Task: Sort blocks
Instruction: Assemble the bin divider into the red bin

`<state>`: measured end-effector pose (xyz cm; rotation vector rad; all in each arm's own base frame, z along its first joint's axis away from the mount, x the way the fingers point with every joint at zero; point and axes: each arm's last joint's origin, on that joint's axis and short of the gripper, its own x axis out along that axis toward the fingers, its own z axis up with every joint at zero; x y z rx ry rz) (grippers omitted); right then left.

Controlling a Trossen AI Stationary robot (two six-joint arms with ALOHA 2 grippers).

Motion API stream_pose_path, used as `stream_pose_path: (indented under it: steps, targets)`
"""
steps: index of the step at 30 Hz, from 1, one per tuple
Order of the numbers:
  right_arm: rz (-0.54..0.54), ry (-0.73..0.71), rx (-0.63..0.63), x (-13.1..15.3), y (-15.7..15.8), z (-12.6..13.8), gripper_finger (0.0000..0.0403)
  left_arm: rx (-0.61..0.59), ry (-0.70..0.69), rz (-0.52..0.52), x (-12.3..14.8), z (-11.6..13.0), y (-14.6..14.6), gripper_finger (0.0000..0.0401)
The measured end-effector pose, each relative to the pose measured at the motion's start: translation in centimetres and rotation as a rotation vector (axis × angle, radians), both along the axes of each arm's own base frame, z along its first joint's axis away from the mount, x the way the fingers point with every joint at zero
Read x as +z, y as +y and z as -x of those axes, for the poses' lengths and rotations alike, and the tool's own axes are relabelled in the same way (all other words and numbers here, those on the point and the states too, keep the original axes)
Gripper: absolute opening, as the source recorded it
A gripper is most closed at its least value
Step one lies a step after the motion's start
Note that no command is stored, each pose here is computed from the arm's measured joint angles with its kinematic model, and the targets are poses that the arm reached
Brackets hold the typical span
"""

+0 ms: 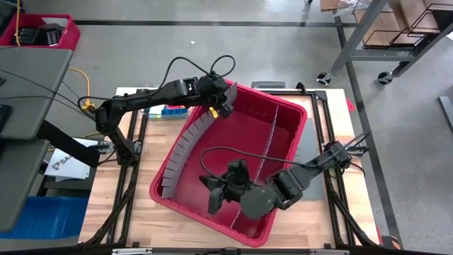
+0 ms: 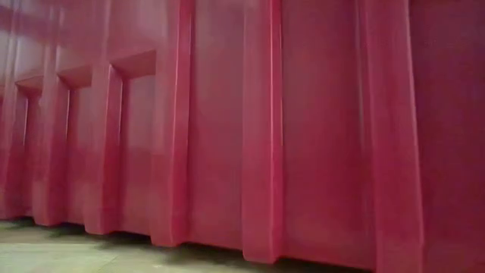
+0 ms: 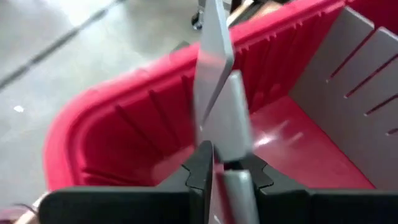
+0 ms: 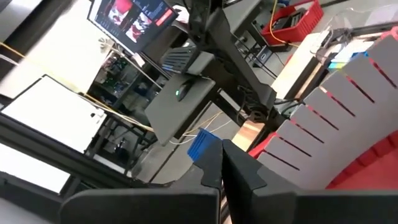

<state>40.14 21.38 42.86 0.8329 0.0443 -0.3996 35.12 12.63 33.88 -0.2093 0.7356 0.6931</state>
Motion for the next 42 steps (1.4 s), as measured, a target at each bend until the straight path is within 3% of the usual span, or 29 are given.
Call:
stream_pose_path:
  steps: [8, 14, 20, 26, 28, 39, 42]
  targets:
    - [0.030, -0.035, 0.014, 0.7, 0.1, 0.1, 0.0000, 0.023, 0.045, 0.079, -2.0, -0.2, 0.5, 0.0059]
    - [0.037, -0.038, 0.021, 0.8, 0.3, 0.2, 0.0000, 0.033, 0.036, 0.104, -2.0, 0.0, 0.7, 0.0077]
    - [0.057, -0.035, 0.025, 0.8, 0.3, 0.2, 0.0000, 0.012, 0.101, 0.216, -3.8, -0.1, 1.3, 0.0108]
    - [0.066, -0.046, 0.030, 1.0, 0.4, 0.2, 0.0000, 0.013, 0.110, 0.233, -4.2, -0.3, 1.4, 0.0126]
    - [0.081, -0.050, 0.036, 1.1, 0.6, 0.3, 0.0000, 0.023, 0.088, 0.235, -3.8, -0.1, 1.4, 0.0128]
    - [0.111, -0.051, 0.036, 1.3, 0.6, 0.3, 0.0000, -0.023, -0.128, 0.129, 4.8, 1.9, 0.9, 0.0129]
    - [0.125, -0.049, 0.046, 1.3, 0.7, 0.3, 0.0000, -0.072, -0.066, 0.076, 6.5, 3.9, 0.1, 0.0129]
